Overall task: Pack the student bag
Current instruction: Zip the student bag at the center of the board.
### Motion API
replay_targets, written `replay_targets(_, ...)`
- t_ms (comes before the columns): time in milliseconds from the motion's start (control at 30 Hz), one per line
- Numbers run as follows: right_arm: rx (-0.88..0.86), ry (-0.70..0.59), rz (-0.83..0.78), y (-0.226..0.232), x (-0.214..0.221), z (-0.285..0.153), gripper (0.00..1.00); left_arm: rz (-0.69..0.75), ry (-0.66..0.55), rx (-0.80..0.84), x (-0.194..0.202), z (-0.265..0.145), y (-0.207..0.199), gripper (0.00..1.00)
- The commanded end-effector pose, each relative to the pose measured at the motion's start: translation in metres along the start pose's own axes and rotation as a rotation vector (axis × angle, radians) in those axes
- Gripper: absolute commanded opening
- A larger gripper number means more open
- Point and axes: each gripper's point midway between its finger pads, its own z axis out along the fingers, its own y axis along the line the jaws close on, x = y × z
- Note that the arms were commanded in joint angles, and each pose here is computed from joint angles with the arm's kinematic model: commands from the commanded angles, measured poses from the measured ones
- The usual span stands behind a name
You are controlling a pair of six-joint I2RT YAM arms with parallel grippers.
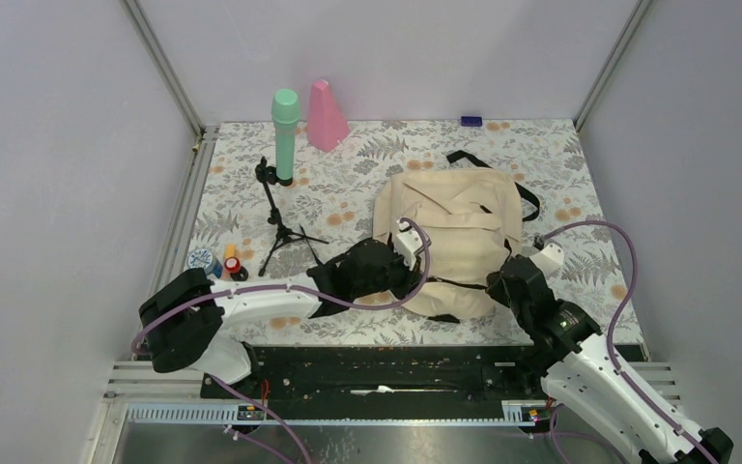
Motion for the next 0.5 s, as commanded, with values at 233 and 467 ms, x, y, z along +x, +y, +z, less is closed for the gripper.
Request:
replay_targets(233,0.086,-0.12,-0.022,-0.018,-0.032,-0.002,0.0,0.041,-0.039,-0.187,-0.01,-0.026,0.048,0.0)
replay_targets(467,0.105,-0.143,-0.032,-0.02,-0.041,-0.003,0.0,0.034,-0.025,-0.25,0.003,-0.038,0.063,0.0)
